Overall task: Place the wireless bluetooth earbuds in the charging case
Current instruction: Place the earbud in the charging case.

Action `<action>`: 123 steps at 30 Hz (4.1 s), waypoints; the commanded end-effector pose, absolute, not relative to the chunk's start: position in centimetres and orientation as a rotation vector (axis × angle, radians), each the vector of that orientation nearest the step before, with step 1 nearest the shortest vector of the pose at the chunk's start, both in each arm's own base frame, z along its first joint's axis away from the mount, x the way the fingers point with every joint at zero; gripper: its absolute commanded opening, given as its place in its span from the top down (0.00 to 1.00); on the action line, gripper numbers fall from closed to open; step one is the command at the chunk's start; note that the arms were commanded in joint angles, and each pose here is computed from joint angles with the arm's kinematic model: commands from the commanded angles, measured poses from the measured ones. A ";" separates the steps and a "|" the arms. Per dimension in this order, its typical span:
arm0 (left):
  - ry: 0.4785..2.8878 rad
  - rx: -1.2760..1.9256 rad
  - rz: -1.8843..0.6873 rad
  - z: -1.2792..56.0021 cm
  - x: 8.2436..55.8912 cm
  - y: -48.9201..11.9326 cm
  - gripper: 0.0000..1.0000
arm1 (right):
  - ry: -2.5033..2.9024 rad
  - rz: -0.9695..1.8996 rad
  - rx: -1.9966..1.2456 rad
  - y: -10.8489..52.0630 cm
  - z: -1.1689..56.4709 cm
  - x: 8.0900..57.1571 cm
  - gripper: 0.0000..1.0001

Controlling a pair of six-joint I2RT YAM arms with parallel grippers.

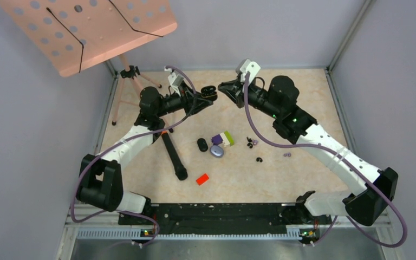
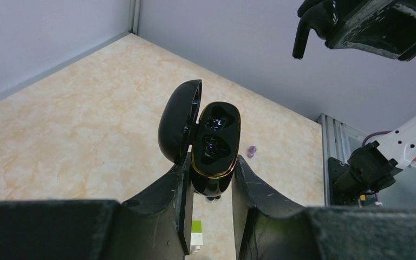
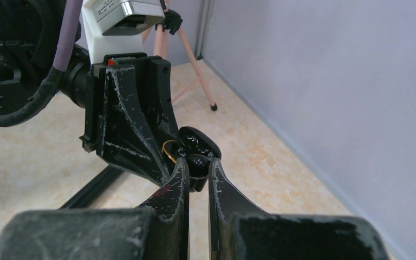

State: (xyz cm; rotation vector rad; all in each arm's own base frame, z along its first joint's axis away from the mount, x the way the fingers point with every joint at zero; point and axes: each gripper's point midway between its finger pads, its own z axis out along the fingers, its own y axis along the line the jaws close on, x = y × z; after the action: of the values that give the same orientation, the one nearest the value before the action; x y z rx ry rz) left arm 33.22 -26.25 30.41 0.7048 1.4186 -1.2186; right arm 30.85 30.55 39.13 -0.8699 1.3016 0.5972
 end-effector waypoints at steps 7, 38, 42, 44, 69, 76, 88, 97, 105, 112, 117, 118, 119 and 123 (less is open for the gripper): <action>1.256 0.773 -1.248 35.7 30.8 -26.4 1.00 | 1.212 0.540 -0.769 30.6 41.8 31.4 1.00; 1.224 0.805 -1.268 37.0 30.0 -26.4 1.00 | 1.265 0.720 -0.792 33.4 39.1 30.5 1.00; 1.222 0.804 -1.264 37.0 30.0 -26.4 1.00 | 1.270 0.713 -0.799 33.6 38.8 30.4 1.00; 1.220 0.801 -1.263 37.1 30.0 -26.4 1.00 | 1.271 0.703 -0.800 33.5 38.7 30.5 1.00; 1.225 0.796 -1.244 36.6 30.4 -26.3 1.00 | 1.307 0.710 -0.911 33.9 37.1 29.6 0.78; 1.231 0.792 -1.245 36.3 30.4 -26.3 1.00 | 1.290 0.700 -0.890 33.7 38.5 29.9 0.74; 1.237 0.789 -1.247 36.1 30.6 -26.3 1.00 | 1.273 0.699 -0.883 33.6 40.2 29.7 0.58; 1.234 0.803 -1.239 35.7 30.6 -26.3 1.00 | 1.321 0.643 -0.901 31.4 41.7 28.5 0.49; 1.197 0.914 -1.219 34.1 29.6 -26.5 1.00 | 1.500 0.742 -0.862 30.3 39.9 29.6 0.38; 1.180 0.953 -1.209 33.7 29.0 -26.4 1.00 | 1.522 0.778 -0.883 30.8 38.9 29.6 0.38; 1.176 0.957 -1.211 33.9 28.7 -26.4 1.00 | 1.538 0.777 -0.888 31.1 38.2 30.0 0.38; 1.173 0.960 -1.212 33.9 28.7 -26.4 1.00 | 1.540 0.776 -0.883 31.1 38.2 30.1 0.38; 1.171 0.962 -1.211 34.0 28.6 -26.4 1.00 | 1.545 0.775 -0.880 31.1 38.1 30.2 0.39; 1.171 0.968 -1.212 33.8 28.5 -26.4 1.00 | 1.554 0.775 -0.855 31.1 38.0 30.8 0.39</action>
State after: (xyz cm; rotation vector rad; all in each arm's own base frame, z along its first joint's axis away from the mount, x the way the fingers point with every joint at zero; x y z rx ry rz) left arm 29.73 -26.62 32.33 0.9182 1.2608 -1.2444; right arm 30.36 31.11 35.68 -0.8999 1.5966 0.7592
